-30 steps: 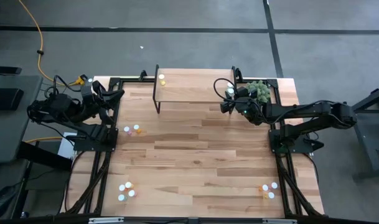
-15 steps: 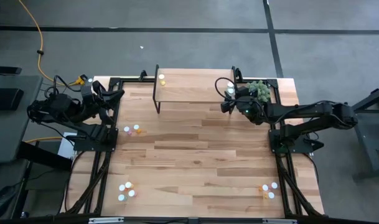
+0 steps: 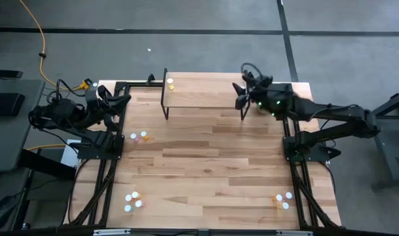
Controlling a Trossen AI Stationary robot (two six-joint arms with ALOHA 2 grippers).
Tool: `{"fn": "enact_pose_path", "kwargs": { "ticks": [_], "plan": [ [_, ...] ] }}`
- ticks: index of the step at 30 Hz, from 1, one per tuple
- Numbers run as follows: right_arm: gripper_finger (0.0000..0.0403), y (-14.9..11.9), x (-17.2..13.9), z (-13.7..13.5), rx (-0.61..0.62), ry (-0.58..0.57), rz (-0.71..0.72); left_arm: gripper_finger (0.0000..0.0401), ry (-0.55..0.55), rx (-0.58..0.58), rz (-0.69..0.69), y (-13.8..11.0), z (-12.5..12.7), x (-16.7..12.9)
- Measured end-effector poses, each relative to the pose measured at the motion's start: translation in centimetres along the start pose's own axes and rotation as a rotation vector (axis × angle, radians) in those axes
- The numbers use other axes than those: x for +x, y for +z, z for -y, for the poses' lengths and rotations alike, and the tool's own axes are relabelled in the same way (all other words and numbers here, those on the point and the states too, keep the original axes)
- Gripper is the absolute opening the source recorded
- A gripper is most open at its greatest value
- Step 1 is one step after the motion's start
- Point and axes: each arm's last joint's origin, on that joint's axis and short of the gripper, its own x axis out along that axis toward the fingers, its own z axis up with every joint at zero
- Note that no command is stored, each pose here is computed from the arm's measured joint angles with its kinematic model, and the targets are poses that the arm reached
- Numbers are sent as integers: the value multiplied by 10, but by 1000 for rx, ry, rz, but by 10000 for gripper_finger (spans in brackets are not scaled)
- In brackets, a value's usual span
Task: Pick and place medicine bottles onto shelf by color
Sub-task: Put the blue pill bottle aligned with the other blue pill bottles on the shelf
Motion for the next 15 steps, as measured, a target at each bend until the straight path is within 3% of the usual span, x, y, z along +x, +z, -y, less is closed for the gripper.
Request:
{"fn": "enact_pose_path", "kwargs": {
  "ticks": [5, 9, 15],
  "plan": [
    [241, 32, -9, -9, 87, 306, 21, 0, -113, 24, -9, 0, 3, 0],
    [241, 35, -15, -18, 193, 544, -48, 0, -199, 48, -22, -2, 7, 1],
    [240, 23, -29, -34, 205, 681, -197, 0, -205, 55, -61, -7, 14, 9]
  ]
}}
